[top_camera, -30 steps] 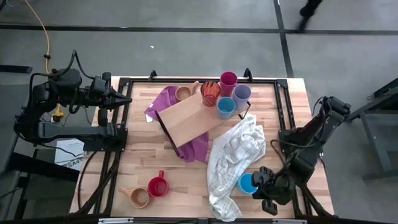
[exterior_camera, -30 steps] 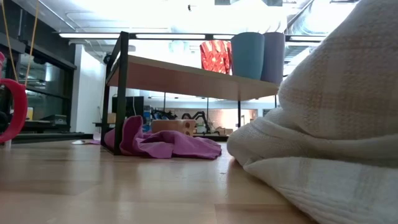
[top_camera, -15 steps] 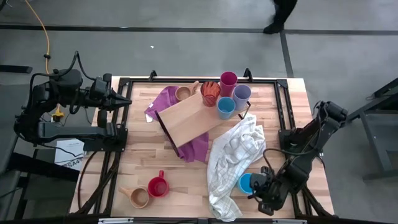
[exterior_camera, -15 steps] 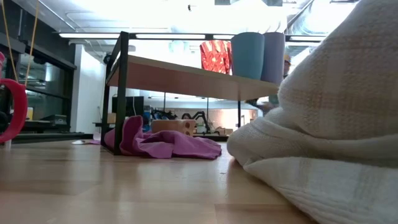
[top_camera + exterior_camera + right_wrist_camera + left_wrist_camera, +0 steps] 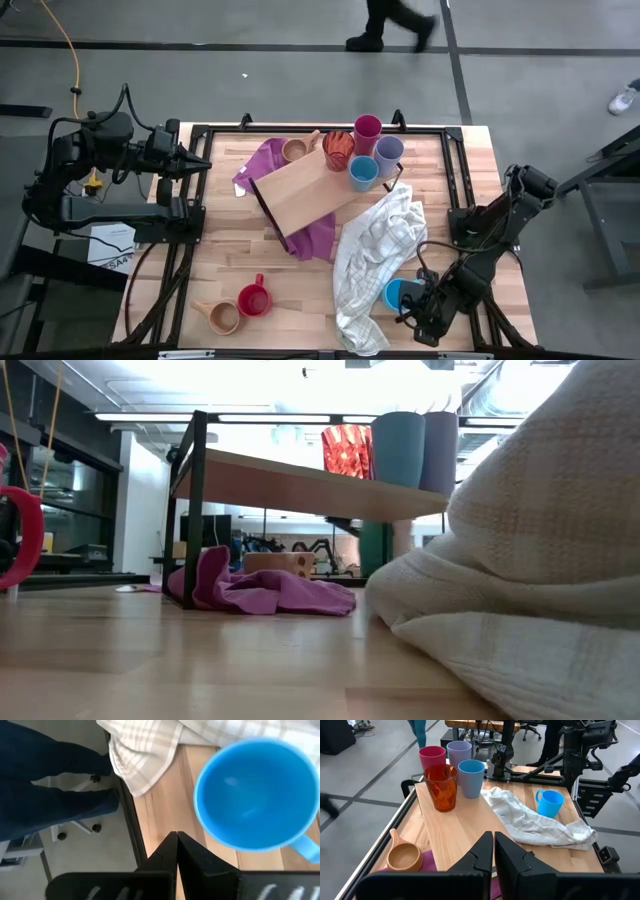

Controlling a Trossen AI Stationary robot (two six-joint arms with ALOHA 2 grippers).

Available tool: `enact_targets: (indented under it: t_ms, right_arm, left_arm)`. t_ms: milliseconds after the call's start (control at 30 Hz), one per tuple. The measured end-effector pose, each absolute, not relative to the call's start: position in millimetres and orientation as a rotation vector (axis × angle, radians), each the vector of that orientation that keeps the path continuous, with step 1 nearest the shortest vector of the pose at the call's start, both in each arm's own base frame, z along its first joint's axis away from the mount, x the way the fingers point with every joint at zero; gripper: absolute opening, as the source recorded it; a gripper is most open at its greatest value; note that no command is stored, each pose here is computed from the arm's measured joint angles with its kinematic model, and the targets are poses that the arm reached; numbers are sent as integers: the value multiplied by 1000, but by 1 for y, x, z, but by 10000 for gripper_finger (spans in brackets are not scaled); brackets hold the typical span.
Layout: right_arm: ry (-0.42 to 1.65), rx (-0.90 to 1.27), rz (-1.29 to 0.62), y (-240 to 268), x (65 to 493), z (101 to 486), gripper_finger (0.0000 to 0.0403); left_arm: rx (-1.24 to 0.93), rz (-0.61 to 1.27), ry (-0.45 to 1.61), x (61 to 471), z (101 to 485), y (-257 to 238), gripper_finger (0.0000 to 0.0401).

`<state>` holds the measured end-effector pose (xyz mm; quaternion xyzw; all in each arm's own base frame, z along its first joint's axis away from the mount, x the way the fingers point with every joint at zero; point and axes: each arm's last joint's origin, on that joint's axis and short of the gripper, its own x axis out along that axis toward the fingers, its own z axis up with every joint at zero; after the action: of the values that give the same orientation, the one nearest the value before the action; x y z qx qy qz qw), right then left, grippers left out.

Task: Stack small to large cups/mugs on shelf
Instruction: Put the light blue mug on the shelf

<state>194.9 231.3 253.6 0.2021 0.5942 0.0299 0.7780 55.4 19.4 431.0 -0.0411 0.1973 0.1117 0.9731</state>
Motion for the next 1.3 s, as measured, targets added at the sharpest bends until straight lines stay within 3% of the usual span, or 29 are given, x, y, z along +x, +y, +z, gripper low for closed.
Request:
enact_targets:
  t_ms: [367, 633, 1300]
  right_arm:
    - [1283, 413, 67, 229, 200, 250, 40]
    - [1344, 396, 44, 239, 208, 228, 41]
    - [1216, 352, 15, 237, 219, 242, 41]
  left_arm:
    - [-78, 197, 397, 56, 431, 19, 5]
    - [-75, 196, 402, 55, 431, 19, 5]
    - [-70, 193, 418, 55, 429, 18, 5]
